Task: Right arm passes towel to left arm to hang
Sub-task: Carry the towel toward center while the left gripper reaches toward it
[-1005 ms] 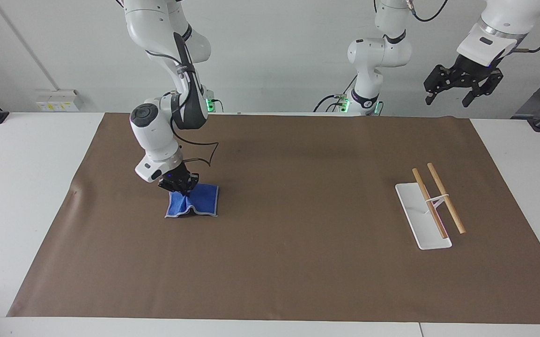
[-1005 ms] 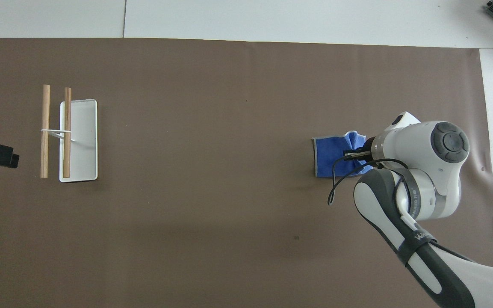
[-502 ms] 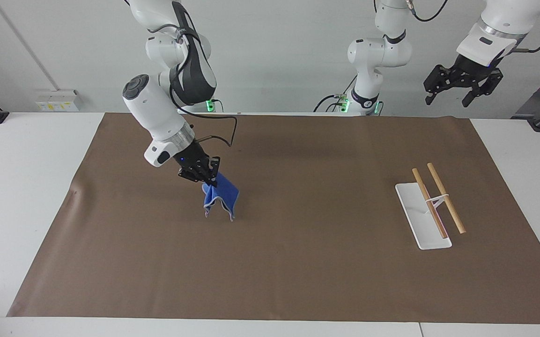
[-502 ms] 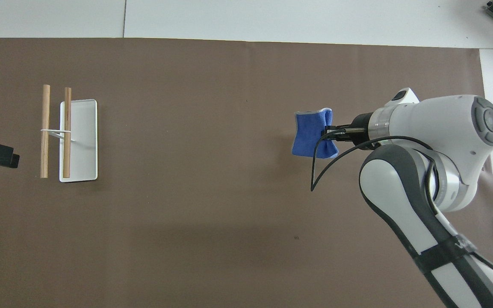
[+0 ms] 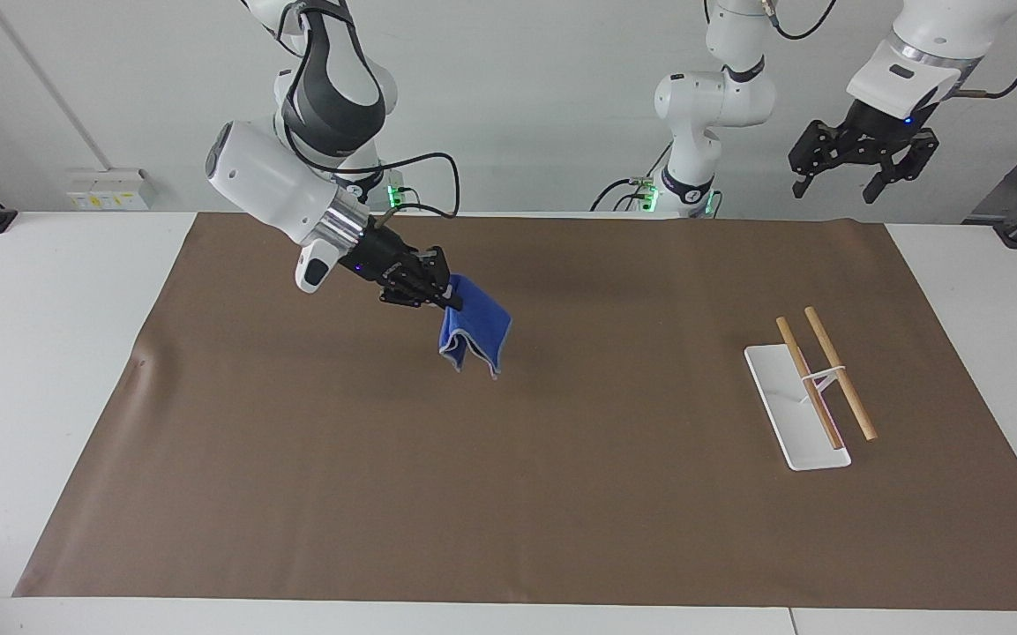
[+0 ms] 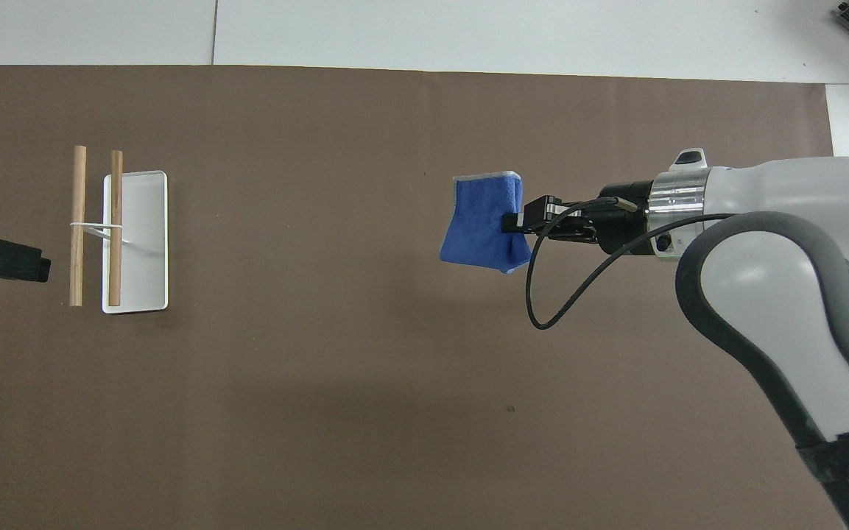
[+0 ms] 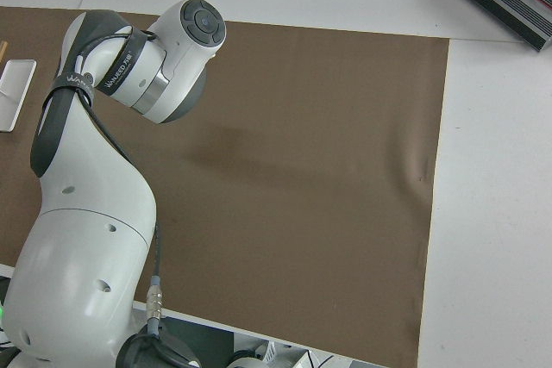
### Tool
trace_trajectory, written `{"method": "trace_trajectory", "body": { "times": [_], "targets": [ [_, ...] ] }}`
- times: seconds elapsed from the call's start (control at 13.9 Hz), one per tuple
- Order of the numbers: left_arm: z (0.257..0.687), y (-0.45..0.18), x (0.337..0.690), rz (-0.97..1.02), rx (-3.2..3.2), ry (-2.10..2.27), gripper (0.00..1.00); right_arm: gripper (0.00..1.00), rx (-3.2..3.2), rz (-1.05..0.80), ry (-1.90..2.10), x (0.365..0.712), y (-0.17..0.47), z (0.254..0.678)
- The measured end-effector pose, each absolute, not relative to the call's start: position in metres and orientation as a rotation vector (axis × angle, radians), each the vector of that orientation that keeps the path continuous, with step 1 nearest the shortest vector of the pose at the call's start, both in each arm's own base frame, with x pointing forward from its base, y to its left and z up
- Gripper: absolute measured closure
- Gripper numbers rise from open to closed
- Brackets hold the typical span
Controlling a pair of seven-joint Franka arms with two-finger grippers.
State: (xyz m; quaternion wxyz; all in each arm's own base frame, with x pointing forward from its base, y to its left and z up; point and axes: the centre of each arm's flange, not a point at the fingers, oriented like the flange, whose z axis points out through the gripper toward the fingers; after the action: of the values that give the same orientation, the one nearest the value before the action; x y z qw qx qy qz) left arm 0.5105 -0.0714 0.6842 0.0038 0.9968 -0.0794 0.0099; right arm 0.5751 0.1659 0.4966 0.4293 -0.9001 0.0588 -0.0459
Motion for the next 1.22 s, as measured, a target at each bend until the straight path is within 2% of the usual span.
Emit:
{"method": "trace_trajectory", "body": {
  "times": [0.22,0.72,1.22],
  "targets": [
    [0.663,-0.113,0.510,0.127,3.096,-0.091,0.00,0.93,-2.086,-0.083,0.216,0.573,0.183,0.503],
    [0.621,-0.210,0.498,0.234,2.733,0.675,0.00,0.93,-1.876,-0.015,0.360,0.563,0.210,0.491],
    [0.594,-0.272,0.463,0.168,2.220,1.372,0.00,0.93,-1.842,0.008,0.392,0.553,0.236,0.483]
  ]
}}
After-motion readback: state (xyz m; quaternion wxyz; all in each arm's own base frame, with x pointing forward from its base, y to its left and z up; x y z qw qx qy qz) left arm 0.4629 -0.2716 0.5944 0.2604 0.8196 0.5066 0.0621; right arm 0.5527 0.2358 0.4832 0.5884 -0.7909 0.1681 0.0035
